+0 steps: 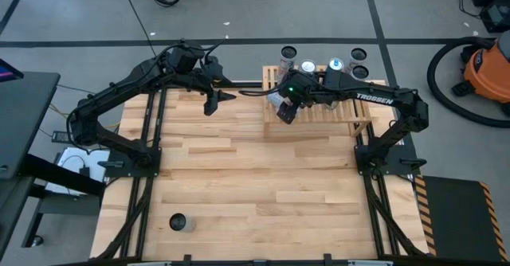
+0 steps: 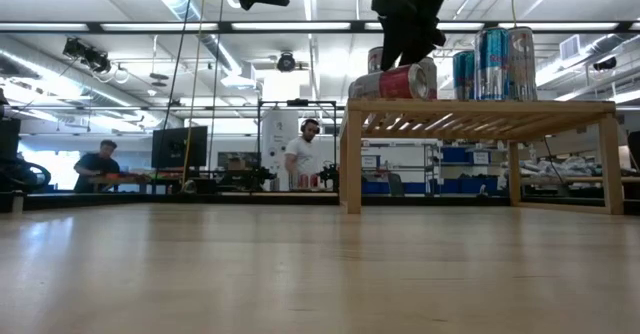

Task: Place canned beverage on shelf
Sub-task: Put the pink-white soda can on the shelf aligned with the other pink-white soda can

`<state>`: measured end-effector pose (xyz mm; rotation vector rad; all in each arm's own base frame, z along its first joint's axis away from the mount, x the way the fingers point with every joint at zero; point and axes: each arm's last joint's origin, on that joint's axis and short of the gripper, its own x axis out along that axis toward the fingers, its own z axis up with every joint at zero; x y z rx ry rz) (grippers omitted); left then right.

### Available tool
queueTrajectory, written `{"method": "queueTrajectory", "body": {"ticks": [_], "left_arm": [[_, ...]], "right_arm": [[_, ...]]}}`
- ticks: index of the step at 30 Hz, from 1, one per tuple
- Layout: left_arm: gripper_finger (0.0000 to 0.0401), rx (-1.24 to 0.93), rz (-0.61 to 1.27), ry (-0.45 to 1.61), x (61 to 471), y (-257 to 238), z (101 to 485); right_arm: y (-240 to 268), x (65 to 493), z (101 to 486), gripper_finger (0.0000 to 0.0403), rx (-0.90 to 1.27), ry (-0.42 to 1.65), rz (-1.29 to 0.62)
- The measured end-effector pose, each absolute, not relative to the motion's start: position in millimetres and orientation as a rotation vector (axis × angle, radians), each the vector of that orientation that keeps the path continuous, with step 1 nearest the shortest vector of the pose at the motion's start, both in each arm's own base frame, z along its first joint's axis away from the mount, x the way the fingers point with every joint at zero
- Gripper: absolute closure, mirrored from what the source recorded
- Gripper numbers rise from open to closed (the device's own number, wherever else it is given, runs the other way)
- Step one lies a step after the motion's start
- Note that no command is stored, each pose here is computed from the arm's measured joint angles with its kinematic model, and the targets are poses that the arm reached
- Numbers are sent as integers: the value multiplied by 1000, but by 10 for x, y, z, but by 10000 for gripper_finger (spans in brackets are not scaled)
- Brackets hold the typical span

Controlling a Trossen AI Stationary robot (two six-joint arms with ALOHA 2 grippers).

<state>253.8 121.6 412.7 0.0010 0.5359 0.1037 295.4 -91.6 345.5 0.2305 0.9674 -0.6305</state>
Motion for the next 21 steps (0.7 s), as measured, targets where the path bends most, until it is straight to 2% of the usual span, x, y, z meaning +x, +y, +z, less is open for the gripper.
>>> {"method": "queueTrajectory", "body": {"ticks": [7,13,21], "left_arm": [[204,1,104,536,2537,1217,4127],[204,2,104,536,2538,1216,4127],[204,3,103,536,2537,1216,4127]], "right_arm": [[-941,2970,3461,68,247,936,-665],[-949,3016,3484,65,293,889,-595],[-1003,3086,3394,66,245,912,-665]]}}
